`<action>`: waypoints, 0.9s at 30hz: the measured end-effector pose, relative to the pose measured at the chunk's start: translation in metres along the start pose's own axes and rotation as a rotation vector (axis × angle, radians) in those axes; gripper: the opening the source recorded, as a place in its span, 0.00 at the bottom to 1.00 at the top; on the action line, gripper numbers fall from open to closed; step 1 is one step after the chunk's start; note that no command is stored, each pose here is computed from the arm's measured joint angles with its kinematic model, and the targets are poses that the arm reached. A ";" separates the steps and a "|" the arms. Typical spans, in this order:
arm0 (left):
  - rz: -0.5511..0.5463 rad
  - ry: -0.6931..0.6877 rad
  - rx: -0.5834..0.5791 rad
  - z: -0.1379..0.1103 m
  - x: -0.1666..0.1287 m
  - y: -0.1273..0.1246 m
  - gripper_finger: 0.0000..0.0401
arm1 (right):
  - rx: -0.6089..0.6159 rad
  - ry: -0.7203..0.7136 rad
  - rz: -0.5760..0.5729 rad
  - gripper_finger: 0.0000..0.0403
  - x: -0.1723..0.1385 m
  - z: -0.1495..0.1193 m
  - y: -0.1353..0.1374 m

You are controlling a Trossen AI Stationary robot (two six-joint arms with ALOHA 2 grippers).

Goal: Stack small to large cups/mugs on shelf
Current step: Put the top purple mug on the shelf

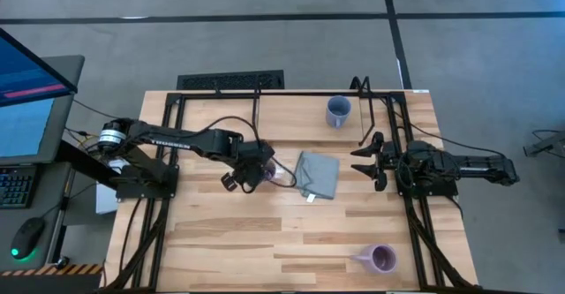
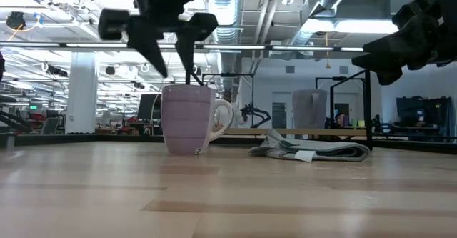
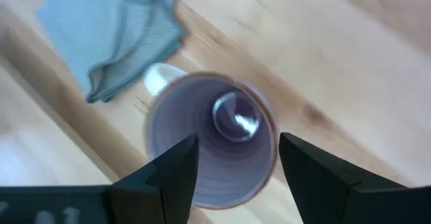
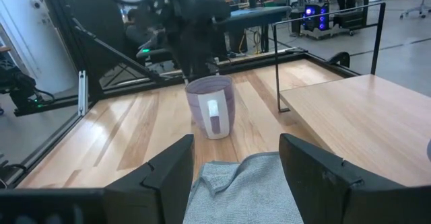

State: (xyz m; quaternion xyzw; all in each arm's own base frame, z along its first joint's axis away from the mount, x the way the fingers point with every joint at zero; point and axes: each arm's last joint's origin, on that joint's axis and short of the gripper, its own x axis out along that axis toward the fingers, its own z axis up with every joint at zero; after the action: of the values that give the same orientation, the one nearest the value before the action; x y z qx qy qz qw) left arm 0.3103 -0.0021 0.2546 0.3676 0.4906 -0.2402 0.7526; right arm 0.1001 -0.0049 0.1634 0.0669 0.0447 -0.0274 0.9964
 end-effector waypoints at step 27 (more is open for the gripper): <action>0.490 -0.636 -0.539 -0.058 -0.112 -0.050 0.50 | -0.050 0.002 0.014 0.60 0.000 0.000 0.000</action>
State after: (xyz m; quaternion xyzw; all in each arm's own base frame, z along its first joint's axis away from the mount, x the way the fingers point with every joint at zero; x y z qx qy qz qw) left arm 0.1967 0.0134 0.3266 0.1726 0.1797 -0.0209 0.9682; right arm 0.1001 -0.0044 0.1633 0.0422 0.0460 -0.0190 0.9979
